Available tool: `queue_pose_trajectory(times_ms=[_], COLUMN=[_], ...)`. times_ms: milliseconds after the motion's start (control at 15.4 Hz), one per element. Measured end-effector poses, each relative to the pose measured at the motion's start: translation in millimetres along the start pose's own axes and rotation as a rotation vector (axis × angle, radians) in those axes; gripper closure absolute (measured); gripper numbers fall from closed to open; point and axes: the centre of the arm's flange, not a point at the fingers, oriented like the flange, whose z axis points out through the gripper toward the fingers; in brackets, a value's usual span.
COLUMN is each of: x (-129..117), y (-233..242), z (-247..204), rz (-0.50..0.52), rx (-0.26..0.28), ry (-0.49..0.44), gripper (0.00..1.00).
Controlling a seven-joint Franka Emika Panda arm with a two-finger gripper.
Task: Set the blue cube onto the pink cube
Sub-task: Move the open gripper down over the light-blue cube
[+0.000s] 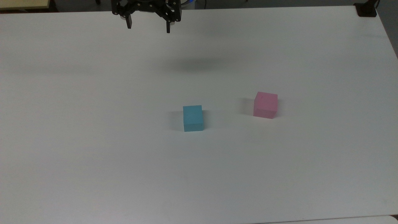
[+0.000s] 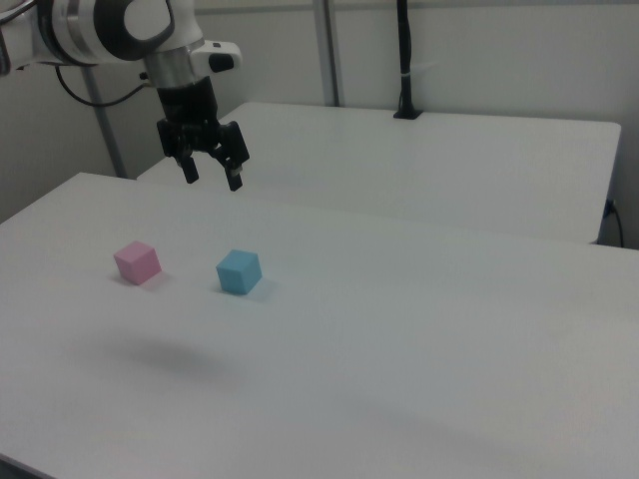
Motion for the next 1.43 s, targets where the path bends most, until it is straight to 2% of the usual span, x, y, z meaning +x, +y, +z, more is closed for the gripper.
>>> queue_pose_trajectory(times_ms=[976, 1236, 1432], x=[0.7, 19.7, 38.8], y=[-0.7, -17.5, -51.9], z=[7.1, 37.2, 78.8], rz=[-0.002, -0.035, -0.09], rx=[0.0, 0.012, 0.025], ry=[-0.014, -0.009, -0.017], gripper=[0.0, 0.0, 0.0])
